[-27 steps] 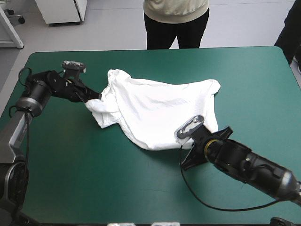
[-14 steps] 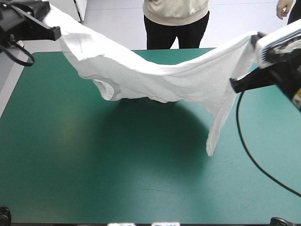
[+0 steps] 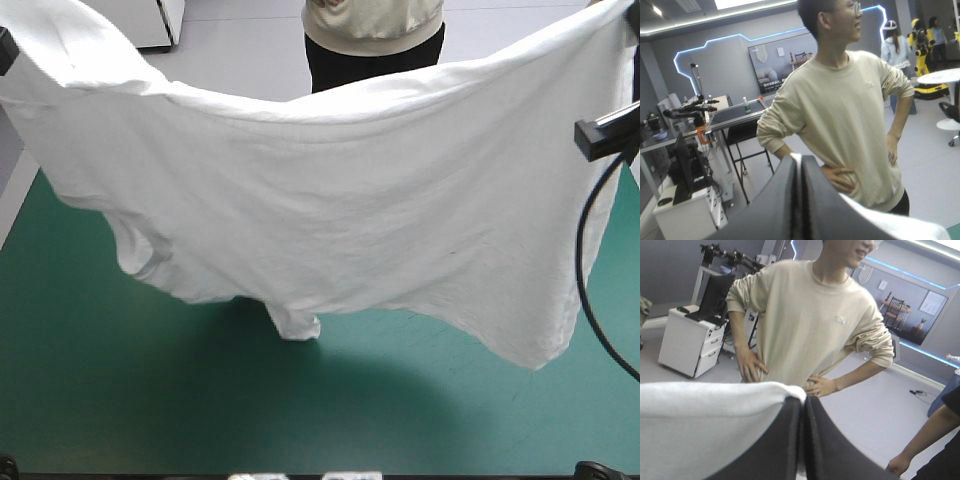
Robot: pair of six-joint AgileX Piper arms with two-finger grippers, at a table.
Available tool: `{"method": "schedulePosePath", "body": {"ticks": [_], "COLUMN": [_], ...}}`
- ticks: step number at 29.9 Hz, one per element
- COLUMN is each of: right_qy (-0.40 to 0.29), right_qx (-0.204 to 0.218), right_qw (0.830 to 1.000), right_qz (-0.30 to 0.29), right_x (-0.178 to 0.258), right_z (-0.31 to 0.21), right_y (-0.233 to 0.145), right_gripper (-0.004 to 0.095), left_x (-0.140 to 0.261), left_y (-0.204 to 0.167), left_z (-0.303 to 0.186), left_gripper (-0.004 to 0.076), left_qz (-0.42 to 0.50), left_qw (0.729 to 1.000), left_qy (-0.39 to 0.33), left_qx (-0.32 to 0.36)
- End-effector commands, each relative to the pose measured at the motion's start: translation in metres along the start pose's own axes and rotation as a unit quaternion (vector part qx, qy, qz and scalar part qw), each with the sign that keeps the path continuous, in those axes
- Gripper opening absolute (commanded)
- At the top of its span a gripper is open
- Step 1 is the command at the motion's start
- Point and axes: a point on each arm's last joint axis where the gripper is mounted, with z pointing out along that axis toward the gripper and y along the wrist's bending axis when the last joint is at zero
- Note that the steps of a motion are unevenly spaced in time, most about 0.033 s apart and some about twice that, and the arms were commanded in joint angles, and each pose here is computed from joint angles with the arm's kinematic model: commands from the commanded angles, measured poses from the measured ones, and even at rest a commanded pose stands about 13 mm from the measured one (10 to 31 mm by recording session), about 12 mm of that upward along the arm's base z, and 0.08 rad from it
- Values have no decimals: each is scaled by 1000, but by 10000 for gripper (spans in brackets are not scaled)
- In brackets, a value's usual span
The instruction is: Fold the cloth
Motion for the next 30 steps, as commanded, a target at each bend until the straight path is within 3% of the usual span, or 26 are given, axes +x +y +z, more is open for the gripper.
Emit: {"method": "schedulePosePath", "body": {"ticks": [1,9,14,21,30], "right_qy": [-1,123,173,198,179], "right_qx": [-4,-33,-10,-23,-36], "right_qw": [1000,990,984,980,983], "right_qz": [-12,-52,-33,20,-9], "right_x": [-2,41,94,171,234], "right_z": [11,73,131,224,302], "right_y": [9,77,89,65,79], "right_gripper": [-17,-17,-17,-17,-17], "left_x": [2,86,155,217,290], "left_y": [7,9,6,14,41], "left_z": [6,84,136,191,230], "left_gripper": [-9,-9,-9,-9,-9], "left_qz": [0,-32,-45,-27,-58], "left_qw": [999,987,974,972,961], "left_qy": [-1,159,223,227,251], "left_qx": [-34,-14,-8,-53,-102]}}
